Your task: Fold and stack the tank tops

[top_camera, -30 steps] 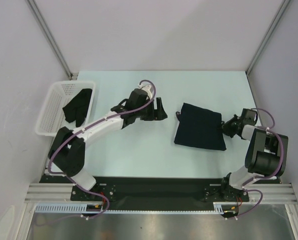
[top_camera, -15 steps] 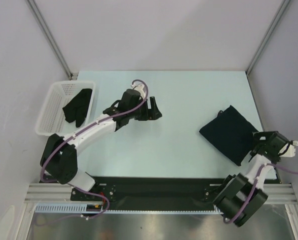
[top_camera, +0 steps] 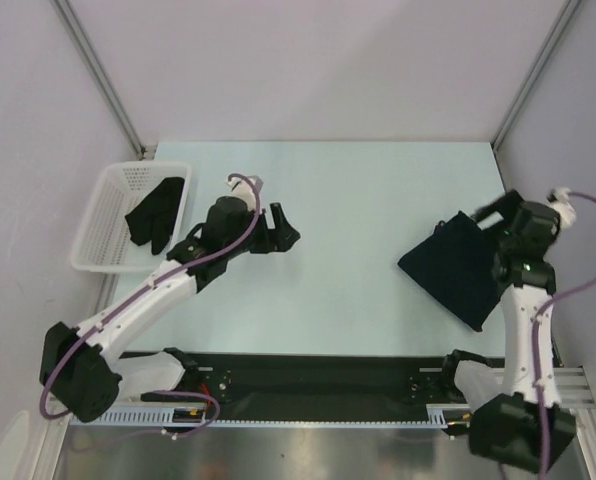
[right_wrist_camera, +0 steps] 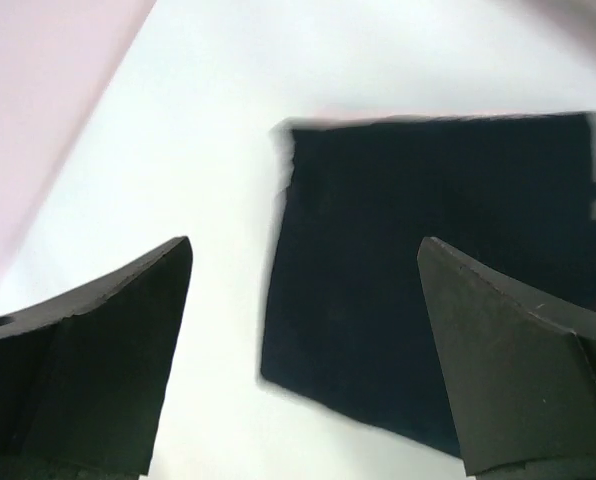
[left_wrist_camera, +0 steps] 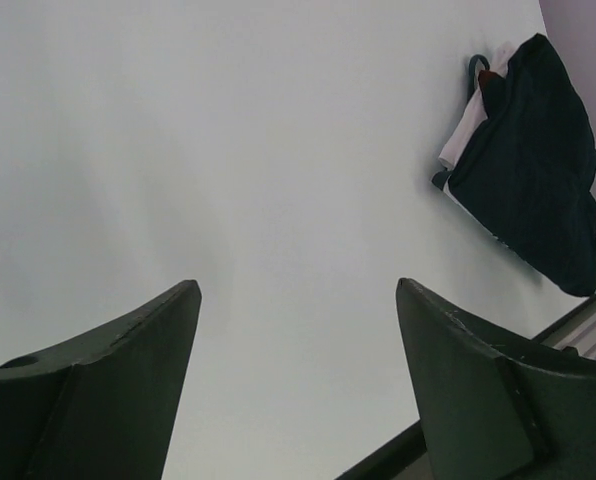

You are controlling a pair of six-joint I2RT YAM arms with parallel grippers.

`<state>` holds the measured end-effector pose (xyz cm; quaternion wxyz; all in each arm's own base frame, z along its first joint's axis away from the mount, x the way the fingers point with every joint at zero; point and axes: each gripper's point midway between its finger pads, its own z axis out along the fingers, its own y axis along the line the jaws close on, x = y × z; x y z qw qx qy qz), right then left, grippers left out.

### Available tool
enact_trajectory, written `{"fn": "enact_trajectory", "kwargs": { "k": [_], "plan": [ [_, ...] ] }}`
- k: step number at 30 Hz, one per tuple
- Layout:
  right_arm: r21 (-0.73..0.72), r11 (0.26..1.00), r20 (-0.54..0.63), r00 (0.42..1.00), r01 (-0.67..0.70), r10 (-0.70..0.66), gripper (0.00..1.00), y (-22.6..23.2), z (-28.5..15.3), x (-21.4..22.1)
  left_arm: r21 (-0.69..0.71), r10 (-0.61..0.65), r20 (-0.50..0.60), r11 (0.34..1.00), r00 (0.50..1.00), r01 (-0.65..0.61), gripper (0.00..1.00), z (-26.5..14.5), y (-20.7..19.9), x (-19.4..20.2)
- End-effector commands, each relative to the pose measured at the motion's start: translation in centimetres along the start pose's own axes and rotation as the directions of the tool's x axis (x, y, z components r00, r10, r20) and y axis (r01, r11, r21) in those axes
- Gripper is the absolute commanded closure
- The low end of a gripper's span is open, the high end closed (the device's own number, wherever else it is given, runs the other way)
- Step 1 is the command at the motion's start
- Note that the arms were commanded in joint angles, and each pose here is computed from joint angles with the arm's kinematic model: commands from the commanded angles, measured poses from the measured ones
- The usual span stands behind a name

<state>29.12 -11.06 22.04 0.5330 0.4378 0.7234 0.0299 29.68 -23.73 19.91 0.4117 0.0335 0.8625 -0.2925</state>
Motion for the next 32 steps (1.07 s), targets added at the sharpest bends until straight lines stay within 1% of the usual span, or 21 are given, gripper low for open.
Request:
{"fn": "enact_trajectory", "kwargs": {
  "k": [1,4,5,6,7,8,9,12,14,15,16,17,18,19,20,22,23,25,28,31,32],
  "plan": [
    [-0.216,0.939,-0.144,0.943,0.266,-0.3,0.0,7.7,-1.0,4.6,-0.064,0.031,0.112,0.998,0.993,-0.024,0.15,-2.3,1.6,-1.6],
    [-0.357,0.872,-0.165,0.897,0.333,-0.41,0.0,11.2,-2.7,8.5,-0.126,0.034,0.142,0.992,0.989,-0.016,0.14,-3.7,3.7,-0.9],
    [-0.507,0.796,-0.135,0.881,0.332,-0.454,0.0,14.5,-4.8,10.8,-0.142,0.034,0.14,0.99,0.99,-0.014,0.11,-4.3,4.5,0.0],
    [-0.564,0.754,-0.122,0.87,0.335,-0.478,0.0,15.3,-5.6,12.2,-0.161,0.036,0.145,0.987,0.989,-0.013,0.05,-4.6,5.1,0.4],
    [-0.614,0.709,-0.125,0.845,0.347,-0.521,0.0,15.1,-6.4,14.8,-0.177,0.021,0.15,0.984,0.989,0.006,0.0,-4.8,5.7,1.0],
    [-0.671,0.651,-0.107,0.823,0.354,-0.558,0.0,16.0,-8.0,17.0,-0.185,0.011,0.124,0.983,0.992,0.012,0.0,-4.6,6.7,2.9],
    [-0.699,0.621,-0.077,0.825,0.355,-0.559,0.0,16.7,-8.7,17.9,-0.148,0.006,0.157,0.989,0.988,0.018,0.0,-5.0,6.2,2.8],
    [-0.73,0.569,-0.066,0.79,0.379,-0.609,0.0,16.5,-9.5,21.6,-0.112,0.013,0.153,0.994,0.988,0.005,0.0,-5.2,6.8,4.9],
    [-0.739,0.562,-0.078,0.78,0.373,-0.621,0.0,15.9,-9.0,23.7,-0.099,0.029,0.169,0.995,0.985,-0.013,0.0,-5.3,7.3,5.9],
    [-0.745,0.553,-0.075,0.777,0.373,-0.625,0.0,15.7,-9.0,24.4,-0.095,0.061,0.175,0.995,0.983,-0.045,0.0,-5.2,7.7,6.3],
    [-0.745,0.552,-0.062,0.786,0.373,-0.615,0.0,14.8,-8.5,25.4,-0.086,0.089,0.143,0.993,0.986,-0.078,0.0,-4.7,8.6,8.5],
    [-0.759,0.546,-0.069,0.791,0.354,-0.608,0.0,14.7,-8.7,25.9,-0.05,0.122,0.201,0.992,0.972,-0.114,0.0,-4.6,8.1,7.8],
    [-0.767,0.546,-0.079,0.795,0.337,-0.602,0.0,14.8,-8.9,25.8,-0.056,0.155,0.211,0.988,0.965,-0.147,0.0,-4.5,8.5,8.0],
    [-0.782,0.528,-0.07,0.795,0.331,-0.602,0.0,15.0,-9.4,26.0,-0.046,0.144,0.208,0.99,0.967,-0.137,0.0,-4.5,8.4,8.3],
    [-0.789,0.513,-0.049,0.799,0.337,-0.6,0.0,14.8,-9.4,26.4,-0.002,0.152,0.225,0.988,0.962,-0.156,0.0,-5.0,7.2,7.7],
    [-0.79,0.516,-0.049,0.805,0.331,-0.591,0.0,14.5,-9.5,26.8,0.016,0.168,0.258,0.984,0.951,-0.178,0.0,-5.2,6.8,7.4],
    [-0.801,0.501,-0.043,0.804,0.326,-0.593,0.0,14.6,-9.6,27.0,0.042,0.168,0.26,0.982,0.951,-0.185,0.0,-5.3,6.4,7.6],
    [-0.787,0.517,-0.055,0.798,0.335,-0.6,0.0,14.5,-9.2,27.3,0.032,0.173,0.258,0.982,0.951,-0.187,0.0,-5.5,6.5,7.4],
    [-0.787,0.519,-0.06,0.796,0.334,-0.602,0.0,14.5,-9.1,27.5,0.025,0.169,0.247,0.983,0.954,-0.181,0.0,-5.3,6.6,7.6],
    [-0.748,0.561,-0.079,0.791,0.355,-0.606,0.0,14.2,-8.2,27.6,0.019,0.17,0.236,0.984,0.957,-0.179,0.0,-5.1,6.7,7.6],
    [-0.709,0.592,-0.086,0.786,0.383,-0.612,0.0,13.5,-7.4,27.5,0.018,0.17,0.233,0.984,0.957,-0.179,0.0,-5.1,6.7,7.6]
  ]
}}
